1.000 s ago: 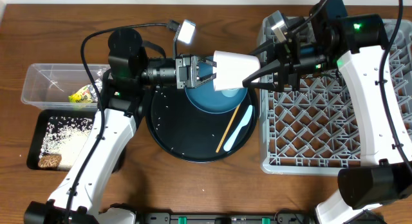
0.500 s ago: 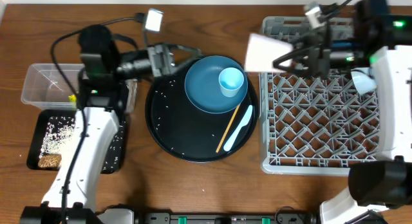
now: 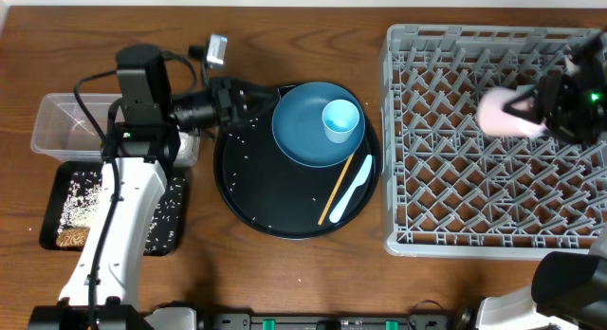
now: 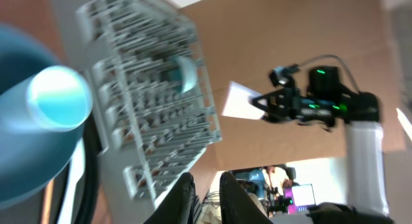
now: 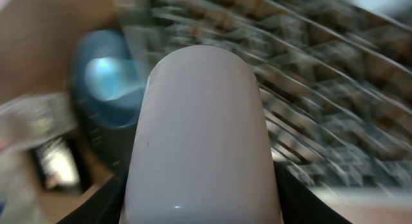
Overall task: Sort waste into correct bins and load items into the dishwasher rack
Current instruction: 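Carry the pink cup right and set it in the dish rack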
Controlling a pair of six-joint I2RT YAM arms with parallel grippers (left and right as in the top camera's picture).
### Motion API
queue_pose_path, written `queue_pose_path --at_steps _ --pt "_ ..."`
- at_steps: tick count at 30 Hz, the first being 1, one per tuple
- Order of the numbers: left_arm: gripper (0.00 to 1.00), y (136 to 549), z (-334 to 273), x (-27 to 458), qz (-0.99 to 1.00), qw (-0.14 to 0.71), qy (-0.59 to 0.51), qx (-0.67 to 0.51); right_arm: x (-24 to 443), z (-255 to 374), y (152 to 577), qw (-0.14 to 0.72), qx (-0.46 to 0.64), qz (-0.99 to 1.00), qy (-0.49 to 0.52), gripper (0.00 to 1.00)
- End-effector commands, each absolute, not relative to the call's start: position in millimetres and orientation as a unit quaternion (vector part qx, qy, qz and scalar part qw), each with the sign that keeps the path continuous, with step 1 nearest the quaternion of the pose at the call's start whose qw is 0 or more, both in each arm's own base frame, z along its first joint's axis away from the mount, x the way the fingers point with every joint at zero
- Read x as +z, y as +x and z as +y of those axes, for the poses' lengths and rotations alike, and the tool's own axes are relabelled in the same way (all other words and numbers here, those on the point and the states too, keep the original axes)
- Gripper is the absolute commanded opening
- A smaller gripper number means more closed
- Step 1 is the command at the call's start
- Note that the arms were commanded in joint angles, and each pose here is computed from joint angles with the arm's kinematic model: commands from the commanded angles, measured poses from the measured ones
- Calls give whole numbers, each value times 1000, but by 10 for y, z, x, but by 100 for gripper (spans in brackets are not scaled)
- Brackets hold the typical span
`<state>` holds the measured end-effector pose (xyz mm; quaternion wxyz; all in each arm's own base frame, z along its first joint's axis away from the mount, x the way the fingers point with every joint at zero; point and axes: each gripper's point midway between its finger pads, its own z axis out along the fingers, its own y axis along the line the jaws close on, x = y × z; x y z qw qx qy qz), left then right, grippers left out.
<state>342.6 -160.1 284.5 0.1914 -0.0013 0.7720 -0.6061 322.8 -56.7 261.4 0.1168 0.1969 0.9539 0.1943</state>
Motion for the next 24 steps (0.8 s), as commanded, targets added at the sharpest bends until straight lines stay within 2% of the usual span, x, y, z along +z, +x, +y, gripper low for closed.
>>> queue_pose_path --at_steps 1,8,17,24 --pt "17 3448 -1549 2695 793 224 19 -566 2537 -1034 2996 93 66 949 294 33" --pt "16 3195 -1572 2392 824 174 21 -539 2481 -1410 2686 53 -32 936 348 32" --pt "16 2897 -1560 1926 888 113 15 -446 2440 -1593 2577 44 -44 925 375 27" --pt "16 2751 -1565 1748 913 81 11 -399 2291 -1736 2543 38 -50 919 390 29"
